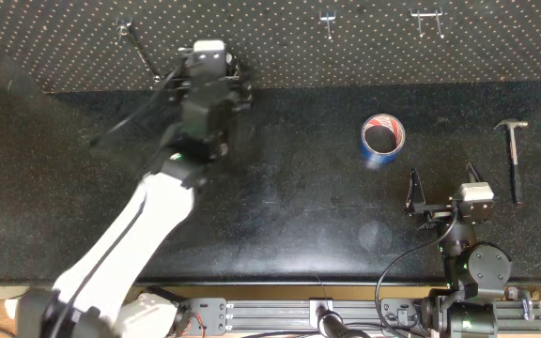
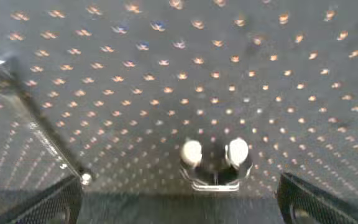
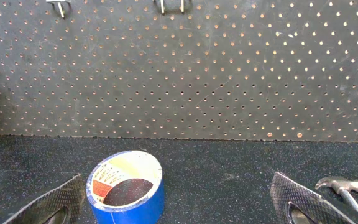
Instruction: Place Tools Onto Pegboard
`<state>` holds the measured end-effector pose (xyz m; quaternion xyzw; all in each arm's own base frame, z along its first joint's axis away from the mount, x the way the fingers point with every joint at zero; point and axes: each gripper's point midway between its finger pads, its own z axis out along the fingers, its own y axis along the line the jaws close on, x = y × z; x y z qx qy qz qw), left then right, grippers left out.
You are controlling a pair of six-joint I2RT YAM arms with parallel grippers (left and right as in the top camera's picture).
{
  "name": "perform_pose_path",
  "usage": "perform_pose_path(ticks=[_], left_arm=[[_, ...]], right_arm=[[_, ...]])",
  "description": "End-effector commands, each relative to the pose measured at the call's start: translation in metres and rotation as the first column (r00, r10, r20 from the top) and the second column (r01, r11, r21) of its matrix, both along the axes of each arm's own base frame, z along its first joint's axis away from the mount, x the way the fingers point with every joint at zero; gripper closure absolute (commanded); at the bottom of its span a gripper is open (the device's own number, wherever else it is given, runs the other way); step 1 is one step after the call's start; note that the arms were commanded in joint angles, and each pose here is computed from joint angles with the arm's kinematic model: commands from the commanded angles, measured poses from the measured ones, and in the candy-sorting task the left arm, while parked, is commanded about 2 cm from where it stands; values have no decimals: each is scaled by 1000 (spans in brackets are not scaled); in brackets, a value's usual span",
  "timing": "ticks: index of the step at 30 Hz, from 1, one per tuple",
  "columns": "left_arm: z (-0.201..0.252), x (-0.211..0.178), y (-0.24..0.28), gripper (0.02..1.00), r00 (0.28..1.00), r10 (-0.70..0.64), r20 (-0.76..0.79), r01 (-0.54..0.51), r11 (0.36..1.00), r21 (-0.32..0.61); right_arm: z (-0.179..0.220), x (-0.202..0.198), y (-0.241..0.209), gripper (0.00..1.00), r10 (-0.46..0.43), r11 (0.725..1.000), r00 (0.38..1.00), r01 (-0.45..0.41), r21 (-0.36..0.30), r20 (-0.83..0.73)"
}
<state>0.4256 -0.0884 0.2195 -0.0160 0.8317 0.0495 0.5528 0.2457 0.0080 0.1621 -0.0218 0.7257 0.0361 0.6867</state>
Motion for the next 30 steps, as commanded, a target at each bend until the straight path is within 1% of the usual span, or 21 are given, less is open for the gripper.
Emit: perform_pose_path(ticks=[1,3,5,6,8,11,15,17,20,23,25,30], left_arm=[[15,-55,41,23,997,-43,57,48,995,-93],[7,-81,62,23,991,-11,133,27,993,-114],[-12,-106,76,23,984,-28,175,55,987,-148],[-14,-114,83,23,978,-23,205,55,986,-155],[-10,-132,94,23,943,12,331,42,987,-154],[-13,-148,97,23,905,19,425,50,987,-151],[-15,-164,102,23,869,34,495,44,989,-144],[-18,-167,102,23,874,33,484,42,989,-144],[-34,-174,101,23,902,29,430,39,988,-147],[-57,-179,90,23,937,-27,349,85,984,-154],[-64,-180,87,23,946,-42,321,97,983,-157],[-64,-180,88,23,946,-42,321,94,984,-150]], right_arm=[[-2,0,1,25,2,1000,1000,-2,18,-5],[-2,0,1,25,2,1000,1000,-2,18,-5],[-2,0,1,25,2,1000,1000,-2,18,-5],[-2,0,1,25,2,1000,1000,-2,18,-5],[-2,0,1,25,2,1000,1000,-2,18,-5],[-2,0,1,25,2,1000,1000,-2,18,-5],[-2,0,1,25,2,1000,1000,-2,18,-5],[-2,0,1,25,2,1000,1000,-2,18,-5],[-2,0,1,25,2,1000,1000,-2,18,-5],[-2,0,1,25,2,1000,1000,-2,18,-5],[-2,0,1,25,2,1000,1000,-2,18,-5],[-2,0,1,25,2,1000,1000,-2,18,-5]])
